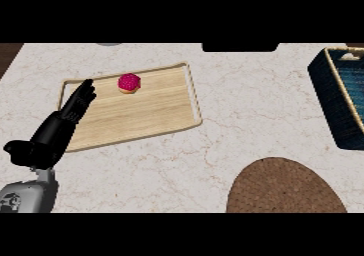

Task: Pick the bell pepper from the placemat and place it in the basket

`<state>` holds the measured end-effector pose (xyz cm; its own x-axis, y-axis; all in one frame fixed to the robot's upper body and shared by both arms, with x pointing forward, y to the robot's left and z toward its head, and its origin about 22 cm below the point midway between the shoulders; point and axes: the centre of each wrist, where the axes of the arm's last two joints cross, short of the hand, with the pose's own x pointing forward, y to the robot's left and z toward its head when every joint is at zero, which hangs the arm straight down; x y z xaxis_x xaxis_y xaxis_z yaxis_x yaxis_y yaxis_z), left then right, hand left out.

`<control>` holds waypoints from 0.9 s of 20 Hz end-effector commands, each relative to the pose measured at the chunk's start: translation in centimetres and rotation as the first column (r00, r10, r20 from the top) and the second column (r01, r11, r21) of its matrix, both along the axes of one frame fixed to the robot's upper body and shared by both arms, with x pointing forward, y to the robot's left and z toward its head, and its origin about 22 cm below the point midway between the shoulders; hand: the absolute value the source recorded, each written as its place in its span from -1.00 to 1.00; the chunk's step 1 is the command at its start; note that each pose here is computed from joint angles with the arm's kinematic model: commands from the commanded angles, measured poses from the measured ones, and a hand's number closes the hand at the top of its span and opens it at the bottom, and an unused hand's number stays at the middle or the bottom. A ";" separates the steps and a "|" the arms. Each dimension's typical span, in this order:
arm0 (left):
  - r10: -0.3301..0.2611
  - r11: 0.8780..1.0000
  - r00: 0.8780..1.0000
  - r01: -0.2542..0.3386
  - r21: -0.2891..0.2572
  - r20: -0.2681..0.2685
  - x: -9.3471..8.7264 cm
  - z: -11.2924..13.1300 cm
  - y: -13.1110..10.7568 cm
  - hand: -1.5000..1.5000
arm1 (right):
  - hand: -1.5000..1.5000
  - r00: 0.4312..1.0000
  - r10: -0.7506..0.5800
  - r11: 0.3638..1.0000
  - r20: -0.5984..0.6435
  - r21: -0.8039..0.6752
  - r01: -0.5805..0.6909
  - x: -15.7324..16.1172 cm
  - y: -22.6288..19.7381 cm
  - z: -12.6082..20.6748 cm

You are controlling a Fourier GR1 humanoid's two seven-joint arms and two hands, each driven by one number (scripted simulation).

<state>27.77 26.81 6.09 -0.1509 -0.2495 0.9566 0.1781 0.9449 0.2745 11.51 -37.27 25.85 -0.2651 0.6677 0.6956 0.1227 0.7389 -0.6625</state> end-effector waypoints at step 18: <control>-0.033 0.999 0.999 0.033 -0.009 0.013 0.8 -0.9 0.2 0.00 | 1.00 0.932 -0.361 0.924 0.038 0.148 0.352 14.1 -6.1 6.3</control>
